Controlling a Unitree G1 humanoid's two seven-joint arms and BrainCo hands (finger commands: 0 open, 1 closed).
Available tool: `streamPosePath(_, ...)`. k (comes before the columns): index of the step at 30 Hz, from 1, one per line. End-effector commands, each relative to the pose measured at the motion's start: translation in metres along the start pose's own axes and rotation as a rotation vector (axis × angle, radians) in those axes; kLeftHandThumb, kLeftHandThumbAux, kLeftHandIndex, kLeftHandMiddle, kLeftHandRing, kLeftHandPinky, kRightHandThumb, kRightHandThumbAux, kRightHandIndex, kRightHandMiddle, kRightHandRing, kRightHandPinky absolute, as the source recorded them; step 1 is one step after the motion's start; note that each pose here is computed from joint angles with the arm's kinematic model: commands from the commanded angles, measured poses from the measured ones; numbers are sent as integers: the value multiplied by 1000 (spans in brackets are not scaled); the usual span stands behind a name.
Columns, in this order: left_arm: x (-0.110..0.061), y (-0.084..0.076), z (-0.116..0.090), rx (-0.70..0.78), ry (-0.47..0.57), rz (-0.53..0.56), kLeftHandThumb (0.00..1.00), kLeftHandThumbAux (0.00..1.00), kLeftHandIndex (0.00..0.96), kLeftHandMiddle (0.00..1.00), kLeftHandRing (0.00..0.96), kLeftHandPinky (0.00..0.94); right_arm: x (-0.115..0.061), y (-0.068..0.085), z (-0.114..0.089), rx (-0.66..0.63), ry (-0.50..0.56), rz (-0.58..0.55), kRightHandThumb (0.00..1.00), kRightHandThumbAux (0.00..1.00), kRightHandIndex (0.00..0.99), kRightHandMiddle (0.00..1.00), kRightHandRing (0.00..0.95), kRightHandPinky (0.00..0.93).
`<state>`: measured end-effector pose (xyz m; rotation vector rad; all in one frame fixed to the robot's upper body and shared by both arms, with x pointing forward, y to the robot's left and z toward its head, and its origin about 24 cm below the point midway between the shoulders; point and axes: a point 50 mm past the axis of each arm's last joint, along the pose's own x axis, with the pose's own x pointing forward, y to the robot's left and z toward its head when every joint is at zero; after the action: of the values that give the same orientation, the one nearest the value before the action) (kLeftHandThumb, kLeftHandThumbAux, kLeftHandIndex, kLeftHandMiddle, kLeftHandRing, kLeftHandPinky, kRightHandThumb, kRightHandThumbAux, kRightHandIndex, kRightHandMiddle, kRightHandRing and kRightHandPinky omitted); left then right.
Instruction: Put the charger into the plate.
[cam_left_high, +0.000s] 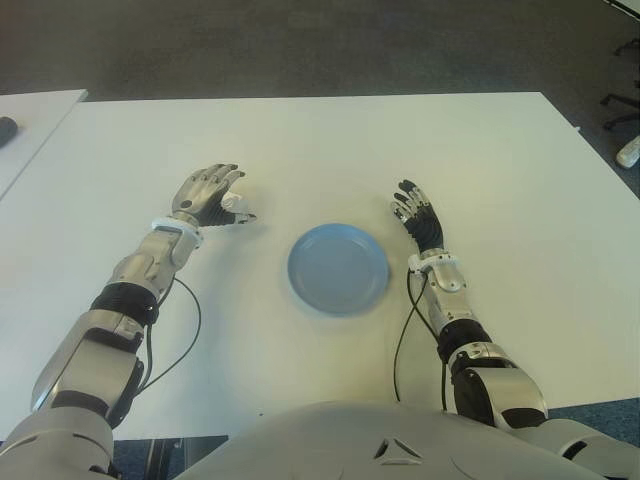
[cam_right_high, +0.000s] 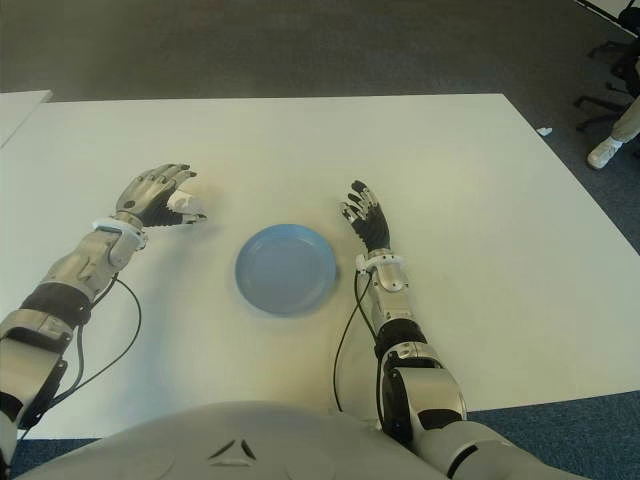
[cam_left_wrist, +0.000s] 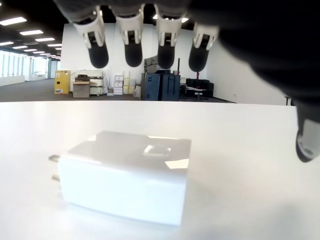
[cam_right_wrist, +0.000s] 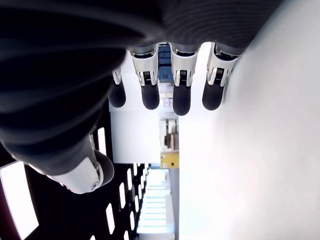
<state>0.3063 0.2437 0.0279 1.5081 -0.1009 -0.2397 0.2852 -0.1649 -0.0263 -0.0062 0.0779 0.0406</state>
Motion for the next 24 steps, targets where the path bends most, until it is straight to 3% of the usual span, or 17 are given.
streamPosePath(1, 0, -1, 0, 27, -26, -13, 292, 473, 110, 76, 66, 85, -45, -11, -61, 20, 307, -51, 247, 677, 106, 107, 110, 153)
streamPosePath(7, -1, -3, -1, 31, -41, -15, 297, 476, 110, 81, 72, 93, -44, -15, -62, 18, 323, -50, 220, 672, 105, 107, 114, 160)
streamPosePath(24, -7, -13, -4, 19, -36, -27, 312, 473, 110, 84, 79, 95, -44, -27, -61, -4, 327, -36, 182, 686, 66, 58, 51, 67)
